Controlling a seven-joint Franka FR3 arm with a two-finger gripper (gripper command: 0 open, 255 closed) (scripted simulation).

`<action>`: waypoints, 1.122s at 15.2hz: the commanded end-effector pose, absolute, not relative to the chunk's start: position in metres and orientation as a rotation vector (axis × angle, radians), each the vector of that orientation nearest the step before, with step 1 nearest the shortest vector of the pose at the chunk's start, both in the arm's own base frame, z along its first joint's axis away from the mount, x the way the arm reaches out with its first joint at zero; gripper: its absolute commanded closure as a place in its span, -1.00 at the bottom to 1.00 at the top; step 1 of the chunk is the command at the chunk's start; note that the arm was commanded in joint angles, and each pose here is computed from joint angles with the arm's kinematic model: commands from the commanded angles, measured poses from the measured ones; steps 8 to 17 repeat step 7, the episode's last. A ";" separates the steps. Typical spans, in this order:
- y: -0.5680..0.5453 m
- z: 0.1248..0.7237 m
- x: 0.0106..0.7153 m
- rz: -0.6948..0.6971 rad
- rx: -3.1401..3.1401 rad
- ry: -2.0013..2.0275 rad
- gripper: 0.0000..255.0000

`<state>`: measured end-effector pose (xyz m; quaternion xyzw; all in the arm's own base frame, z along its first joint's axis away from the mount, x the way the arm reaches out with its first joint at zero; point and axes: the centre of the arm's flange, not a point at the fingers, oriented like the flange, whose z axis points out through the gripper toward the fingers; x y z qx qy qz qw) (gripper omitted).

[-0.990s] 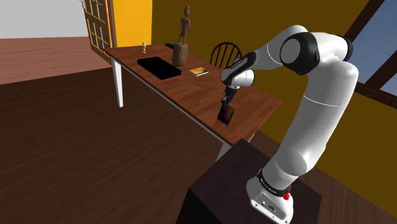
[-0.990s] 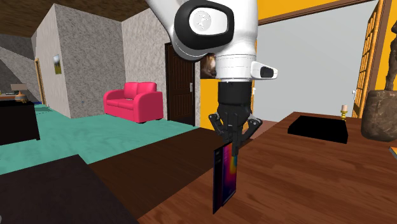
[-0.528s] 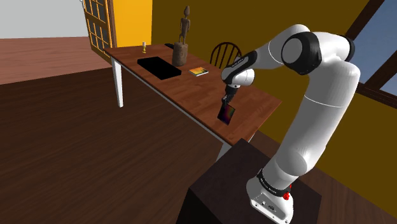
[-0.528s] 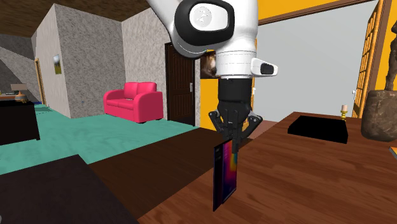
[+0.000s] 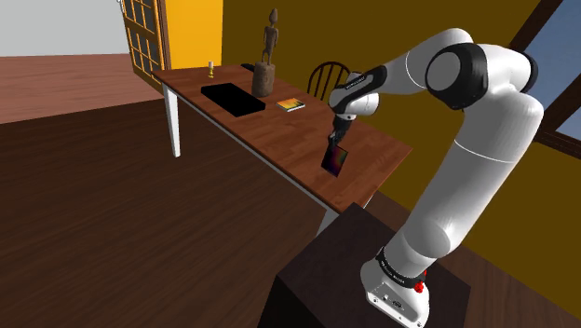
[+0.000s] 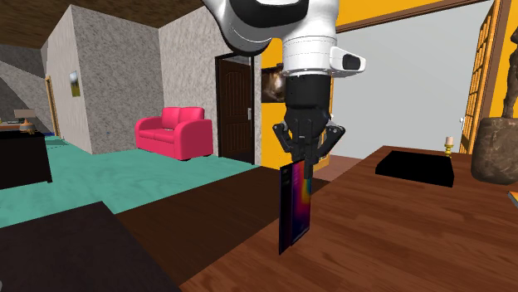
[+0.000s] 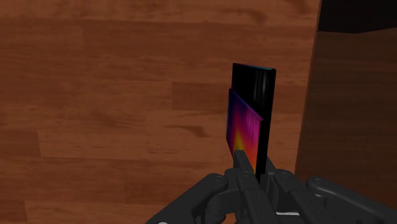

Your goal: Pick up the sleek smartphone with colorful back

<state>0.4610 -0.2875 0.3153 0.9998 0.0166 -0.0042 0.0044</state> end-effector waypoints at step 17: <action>-0.287 0.347 0.461 -0.014 3.132 0.052 1.00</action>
